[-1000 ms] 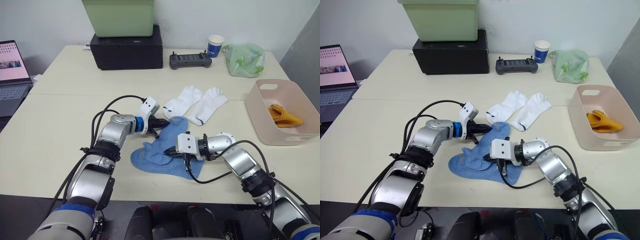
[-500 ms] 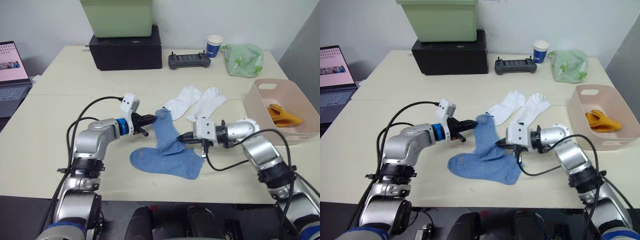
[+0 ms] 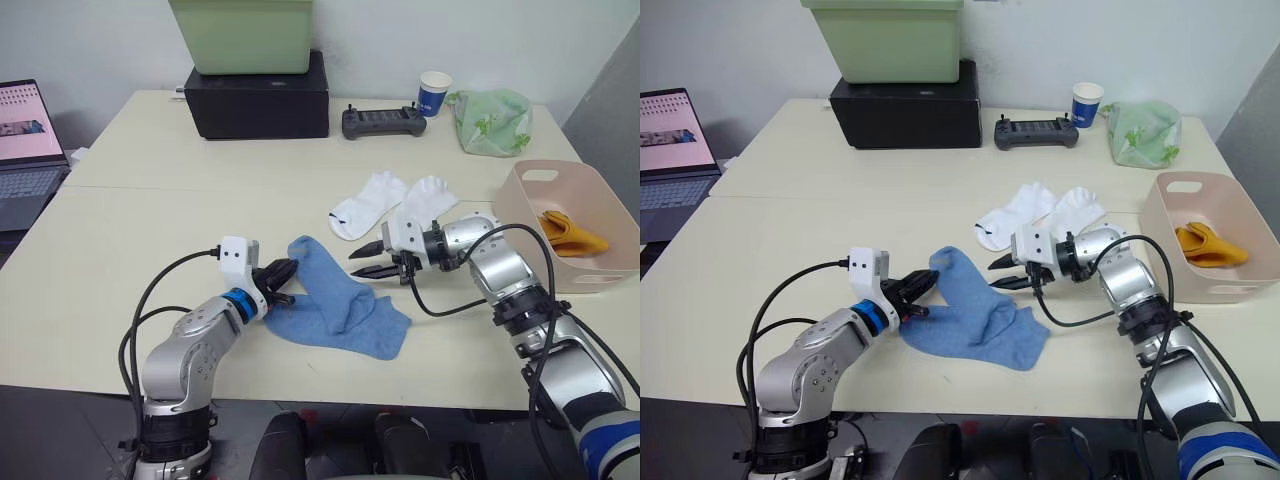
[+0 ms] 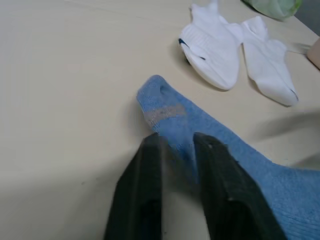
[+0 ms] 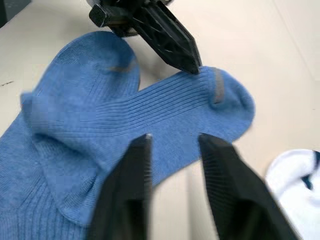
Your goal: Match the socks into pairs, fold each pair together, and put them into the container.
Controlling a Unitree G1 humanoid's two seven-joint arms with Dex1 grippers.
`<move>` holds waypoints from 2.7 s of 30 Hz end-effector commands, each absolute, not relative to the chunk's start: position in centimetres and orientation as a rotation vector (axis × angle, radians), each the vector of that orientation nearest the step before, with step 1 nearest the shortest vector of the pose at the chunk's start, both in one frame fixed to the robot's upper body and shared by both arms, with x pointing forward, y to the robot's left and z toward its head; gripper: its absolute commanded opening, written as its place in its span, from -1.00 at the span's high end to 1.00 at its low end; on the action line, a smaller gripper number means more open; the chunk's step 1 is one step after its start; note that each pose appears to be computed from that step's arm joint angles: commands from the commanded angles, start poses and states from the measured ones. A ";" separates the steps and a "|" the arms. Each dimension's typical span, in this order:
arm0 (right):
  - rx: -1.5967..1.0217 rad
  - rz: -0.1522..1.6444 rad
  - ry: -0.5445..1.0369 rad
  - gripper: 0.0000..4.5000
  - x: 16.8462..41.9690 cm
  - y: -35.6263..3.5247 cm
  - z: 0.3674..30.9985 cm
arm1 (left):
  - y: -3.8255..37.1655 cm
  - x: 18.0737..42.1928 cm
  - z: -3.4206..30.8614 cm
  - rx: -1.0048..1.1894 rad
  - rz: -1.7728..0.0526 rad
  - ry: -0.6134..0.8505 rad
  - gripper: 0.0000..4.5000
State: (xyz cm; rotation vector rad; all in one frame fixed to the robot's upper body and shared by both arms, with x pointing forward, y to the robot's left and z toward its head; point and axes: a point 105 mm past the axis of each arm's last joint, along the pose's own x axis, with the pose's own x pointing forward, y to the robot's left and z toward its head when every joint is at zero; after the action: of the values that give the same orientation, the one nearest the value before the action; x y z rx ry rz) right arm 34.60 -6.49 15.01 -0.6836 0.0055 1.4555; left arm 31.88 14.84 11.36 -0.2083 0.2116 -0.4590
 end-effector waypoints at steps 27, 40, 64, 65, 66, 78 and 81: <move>-0.250 1.121 0.382 0.70 30.1 -6.2 11.8 | 16.2 39.1 11.9 0.272 -0.889 0.268 0.73; -0.231 1.133 0.330 0.99 30.8 -7.1 14.1 | 17.5 36.4 14.9 0.142 -0.784 0.153 1.00; -0.523 1.120 0.427 0.99 36.7 -10.6 13.6 | 13.4 31.6 10.9 -0.131 -0.436 0.155 1.00; -0.528 1.098 0.384 0.91 37.2 -10.5 14.0 | 13.7 31.8 10.8 -0.125 -0.417 0.150 1.00; -0.531 1.081 0.352 0.82 37.5 -10.4 14.4 | 13.9 31.9 10.8 -0.120 -0.402 0.146 1.00; -0.475 1.223 0.077 -0.33 31.1 -9.3 17.2 | 18.1 31.3 14.6 0.136 -0.623 0.041 -0.11; -0.600 1.265 0.062 -0.33 29.5 -8.4 15.0 | 18.7 30.4 13.9 0.412 -0.821 0.045 -0.11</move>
State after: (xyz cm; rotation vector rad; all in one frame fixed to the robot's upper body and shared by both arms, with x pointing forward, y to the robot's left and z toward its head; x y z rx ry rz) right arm 30.21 -9.01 14.44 -0.5178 0.1292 1.2427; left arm 30.97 19.05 13.85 0.3053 0.0757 -0.7166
